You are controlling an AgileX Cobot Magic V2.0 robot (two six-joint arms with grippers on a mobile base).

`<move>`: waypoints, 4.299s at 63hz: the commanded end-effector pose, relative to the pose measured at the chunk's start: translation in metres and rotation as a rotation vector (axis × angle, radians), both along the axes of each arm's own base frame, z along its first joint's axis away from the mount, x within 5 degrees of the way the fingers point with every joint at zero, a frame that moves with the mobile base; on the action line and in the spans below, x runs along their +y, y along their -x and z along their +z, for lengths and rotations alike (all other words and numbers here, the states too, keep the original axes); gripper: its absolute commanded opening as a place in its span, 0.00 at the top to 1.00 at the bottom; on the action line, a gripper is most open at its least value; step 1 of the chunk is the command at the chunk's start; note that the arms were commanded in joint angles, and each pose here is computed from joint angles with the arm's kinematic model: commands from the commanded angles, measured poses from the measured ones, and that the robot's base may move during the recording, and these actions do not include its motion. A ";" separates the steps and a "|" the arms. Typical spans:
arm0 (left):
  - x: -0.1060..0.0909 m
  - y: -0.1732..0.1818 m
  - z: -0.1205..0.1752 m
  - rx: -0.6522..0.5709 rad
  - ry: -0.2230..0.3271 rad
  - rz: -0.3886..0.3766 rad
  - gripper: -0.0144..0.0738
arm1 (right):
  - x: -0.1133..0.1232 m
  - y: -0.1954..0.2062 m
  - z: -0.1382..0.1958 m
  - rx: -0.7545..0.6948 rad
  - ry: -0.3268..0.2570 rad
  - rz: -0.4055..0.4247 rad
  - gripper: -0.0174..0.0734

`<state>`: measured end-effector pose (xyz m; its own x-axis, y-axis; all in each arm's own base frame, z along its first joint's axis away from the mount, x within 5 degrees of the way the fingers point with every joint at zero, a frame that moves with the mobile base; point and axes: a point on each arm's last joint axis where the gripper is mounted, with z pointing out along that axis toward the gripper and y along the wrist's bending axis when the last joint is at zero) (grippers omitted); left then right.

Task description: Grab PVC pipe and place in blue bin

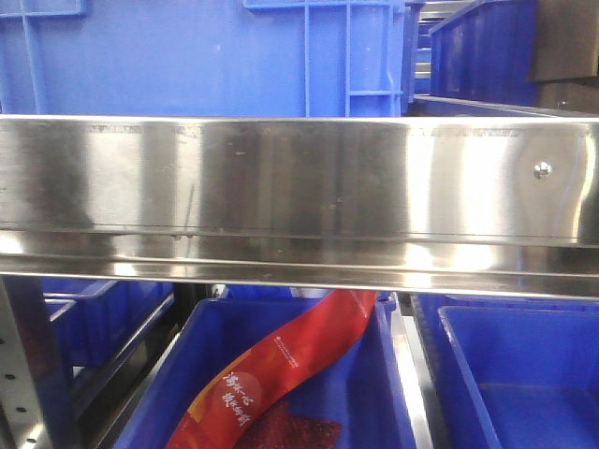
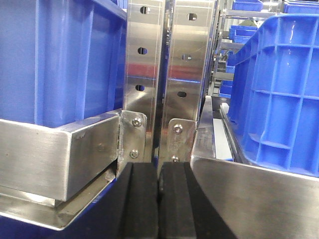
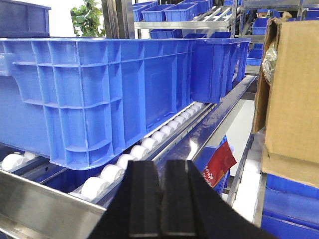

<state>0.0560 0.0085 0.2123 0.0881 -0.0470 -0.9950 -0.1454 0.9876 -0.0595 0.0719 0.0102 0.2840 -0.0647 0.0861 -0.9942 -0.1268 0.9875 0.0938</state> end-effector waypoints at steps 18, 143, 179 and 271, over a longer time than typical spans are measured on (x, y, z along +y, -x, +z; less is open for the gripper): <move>0.000 0.001 0.003 -0.032 0.002 -0.006 0.96 | -0.001 0.000 0.003 -0.029 0.004 -0.011 0.99; 0.000 0.001 0.003 -0.032 0.002 -0.006 0.96 | -0.002 0.006 0.001 -0.021 -0.022 -0.022 0.99; 0.000 0.001 0.003 -0.032 0.002 -0.006 0.96 | -0.010 0.020 -0.020 -0.165 0.058 -0.131 0.99; 0.000 0.001 0.003 -0.032 0.002 -0.006 0.96 | -0.014 0.020 -0.049 -0.179 0.007 -0.207 0.99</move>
<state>0.0560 0.0085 0.2128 0.0934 -0.0462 -0.9946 -0.1454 0.9876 -0.0595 0.0520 -0.0023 0.2338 0.1047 0.0714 -0.9919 0.0404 0.9963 0.0759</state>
